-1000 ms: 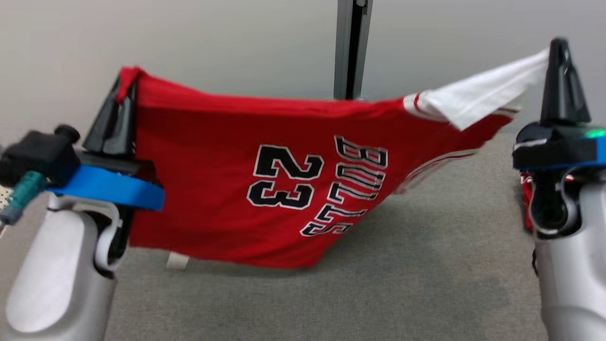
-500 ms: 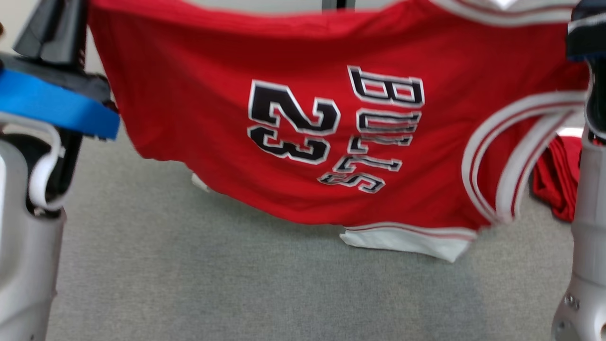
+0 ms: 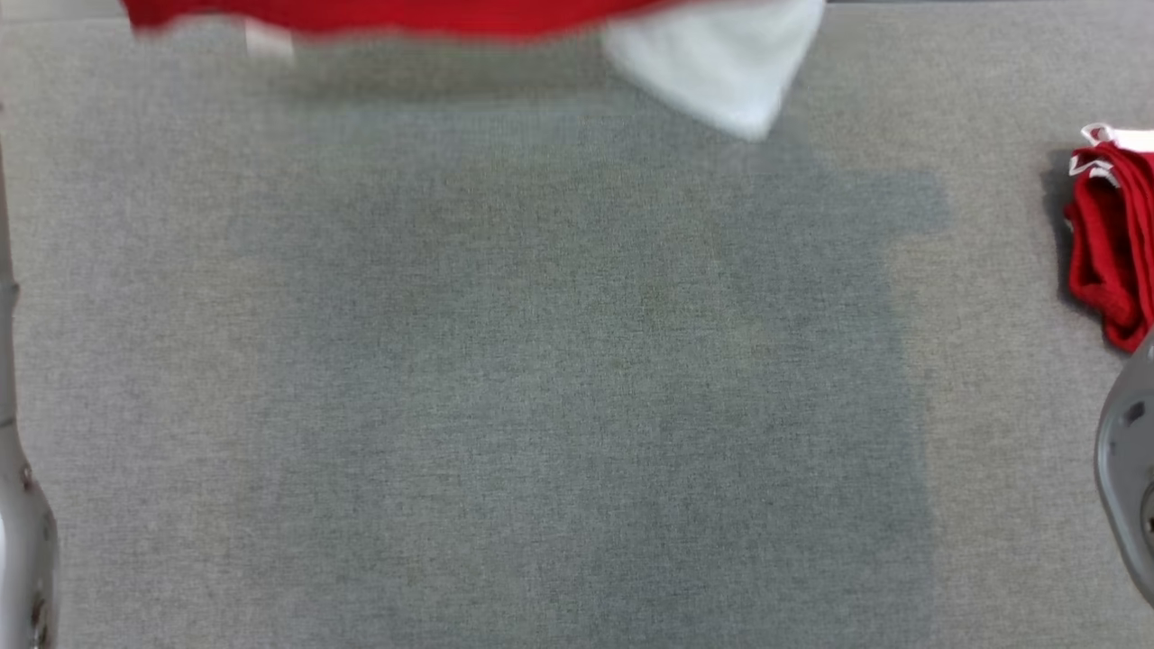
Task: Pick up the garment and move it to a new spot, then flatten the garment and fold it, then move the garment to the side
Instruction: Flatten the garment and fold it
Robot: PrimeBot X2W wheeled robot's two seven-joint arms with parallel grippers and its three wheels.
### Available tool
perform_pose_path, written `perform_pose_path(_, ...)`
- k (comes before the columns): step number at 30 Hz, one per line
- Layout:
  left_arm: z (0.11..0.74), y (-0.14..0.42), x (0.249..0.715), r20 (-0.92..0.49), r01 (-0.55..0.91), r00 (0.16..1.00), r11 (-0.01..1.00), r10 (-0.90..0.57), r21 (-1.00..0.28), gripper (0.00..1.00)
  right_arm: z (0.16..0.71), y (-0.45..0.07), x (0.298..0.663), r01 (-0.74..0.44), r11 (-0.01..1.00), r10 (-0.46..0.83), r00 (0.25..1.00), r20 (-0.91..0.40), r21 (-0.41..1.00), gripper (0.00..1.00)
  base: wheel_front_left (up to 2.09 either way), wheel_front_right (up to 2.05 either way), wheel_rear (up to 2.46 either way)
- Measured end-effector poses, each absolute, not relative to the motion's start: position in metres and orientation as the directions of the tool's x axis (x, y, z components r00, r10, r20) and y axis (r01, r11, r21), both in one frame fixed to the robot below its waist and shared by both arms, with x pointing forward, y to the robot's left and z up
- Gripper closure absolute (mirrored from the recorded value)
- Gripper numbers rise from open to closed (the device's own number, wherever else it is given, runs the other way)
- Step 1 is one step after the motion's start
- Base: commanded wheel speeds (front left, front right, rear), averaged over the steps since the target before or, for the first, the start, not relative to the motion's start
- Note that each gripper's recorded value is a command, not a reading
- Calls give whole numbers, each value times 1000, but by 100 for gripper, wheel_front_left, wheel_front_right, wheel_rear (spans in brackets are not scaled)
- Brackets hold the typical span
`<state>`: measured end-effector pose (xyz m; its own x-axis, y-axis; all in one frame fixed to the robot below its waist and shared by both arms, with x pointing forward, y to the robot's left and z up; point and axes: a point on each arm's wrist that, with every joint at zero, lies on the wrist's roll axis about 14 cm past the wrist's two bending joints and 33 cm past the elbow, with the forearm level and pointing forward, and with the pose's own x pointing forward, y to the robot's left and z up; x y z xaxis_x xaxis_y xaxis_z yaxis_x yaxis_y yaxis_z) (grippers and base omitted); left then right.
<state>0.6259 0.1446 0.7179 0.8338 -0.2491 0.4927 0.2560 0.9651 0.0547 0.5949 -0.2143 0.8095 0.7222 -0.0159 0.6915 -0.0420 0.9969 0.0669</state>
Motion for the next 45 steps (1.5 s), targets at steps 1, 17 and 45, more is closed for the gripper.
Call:
perform_pose_path(1,719,146,629,507,252,828,967,-240,45,100,810,-216,597,-39,997,-22,716,697,71,100,0,0,0)
perform_pose_path(17,418,175,520,-149,42,985,962,-85,-270,100,526,-257,514,123,940,-184,969,166,319,100,0,0,0)
perform_pose_path(45,384,180,309,-306,-89,952,942,-15,-324,100,415,-249,273,300,861,-233,951,-205,411,100,0,0,0)
